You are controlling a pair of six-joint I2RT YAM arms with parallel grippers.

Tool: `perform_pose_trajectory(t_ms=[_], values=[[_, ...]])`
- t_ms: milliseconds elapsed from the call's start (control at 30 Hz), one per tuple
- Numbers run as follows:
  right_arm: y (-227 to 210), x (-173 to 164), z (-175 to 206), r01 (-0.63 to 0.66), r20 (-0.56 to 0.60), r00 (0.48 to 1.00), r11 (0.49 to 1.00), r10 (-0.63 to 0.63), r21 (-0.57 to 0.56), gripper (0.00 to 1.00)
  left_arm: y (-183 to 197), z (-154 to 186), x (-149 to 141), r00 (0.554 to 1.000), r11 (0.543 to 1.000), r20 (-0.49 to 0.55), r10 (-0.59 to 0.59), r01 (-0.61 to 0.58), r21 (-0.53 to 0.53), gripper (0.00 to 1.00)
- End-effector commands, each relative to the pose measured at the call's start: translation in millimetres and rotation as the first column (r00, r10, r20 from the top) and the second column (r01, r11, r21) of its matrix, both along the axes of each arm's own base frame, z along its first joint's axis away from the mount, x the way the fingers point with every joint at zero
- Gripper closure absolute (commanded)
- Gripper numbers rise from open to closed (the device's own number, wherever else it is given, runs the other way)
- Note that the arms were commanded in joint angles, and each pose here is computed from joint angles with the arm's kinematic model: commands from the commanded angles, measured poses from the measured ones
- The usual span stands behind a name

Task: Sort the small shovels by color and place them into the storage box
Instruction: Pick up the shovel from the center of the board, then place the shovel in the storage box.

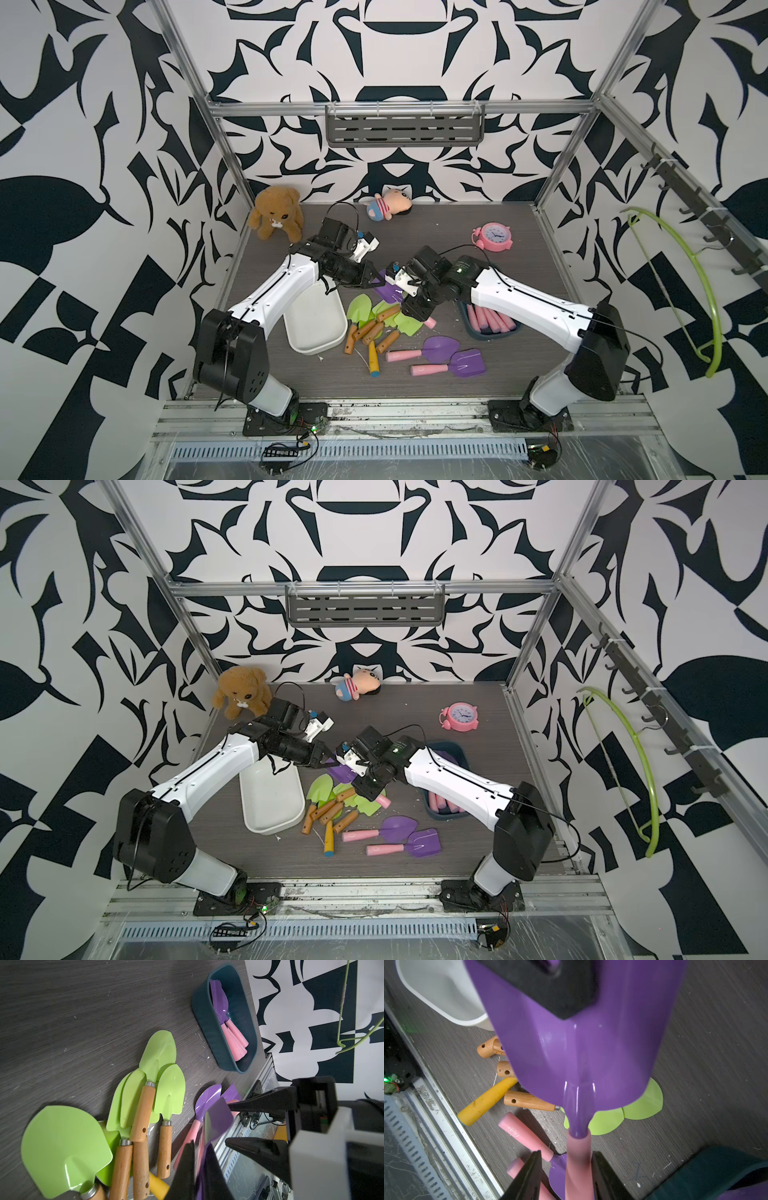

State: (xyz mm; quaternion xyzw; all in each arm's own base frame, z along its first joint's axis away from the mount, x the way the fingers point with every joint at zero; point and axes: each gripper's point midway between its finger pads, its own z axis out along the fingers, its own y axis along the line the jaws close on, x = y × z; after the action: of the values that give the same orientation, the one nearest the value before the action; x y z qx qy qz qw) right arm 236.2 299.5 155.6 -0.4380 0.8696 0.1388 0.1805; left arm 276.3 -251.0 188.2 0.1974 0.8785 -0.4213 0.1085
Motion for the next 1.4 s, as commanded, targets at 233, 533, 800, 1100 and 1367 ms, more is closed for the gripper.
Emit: perform_pose_trajectory(t_ms=[233,533,800,1100,1367], values=[[-12.9,16.4,17.2,0.054,0.111,0.993,0.996,-0.047,-0.064,0.71,-12.2,23.1,-3.3,0.999,0.993,-0.017,-0.032,0.030,-0.113,1.00],[-26.2,16.2,17.5,0.087,0.130,0.989,0.991,-0.073,-0.106,1.00,-16.3,27.9,-4.9,0.998,0.988,-0.035,-0.044,0.039,-0.151,0.95],[-96.9,26.6,2.6,0.369,0.101,0.929,0.911,-0.356,-0.184,1.00,-9.4,10.8,2.7,1.000,0.997,0.015,-0.027,0.028,-0.073,0.23],[-213.8,40.6,-27.4,0.701,0.009,0.687,0.658,-0.727,-0.275,1.00,-8.8,5.0,3.9,0.999,0.998,0.021,-0.034,0.035,-0.059,0.19],[-250.9,53.6,-60.9,0.710,-0.008,0.628,0.578,-0.778,-0.402,0.98,-6.1,-3.3,3.8,0.999,0.999,0.028,-0.039,0.040,-0.033,0.19]])
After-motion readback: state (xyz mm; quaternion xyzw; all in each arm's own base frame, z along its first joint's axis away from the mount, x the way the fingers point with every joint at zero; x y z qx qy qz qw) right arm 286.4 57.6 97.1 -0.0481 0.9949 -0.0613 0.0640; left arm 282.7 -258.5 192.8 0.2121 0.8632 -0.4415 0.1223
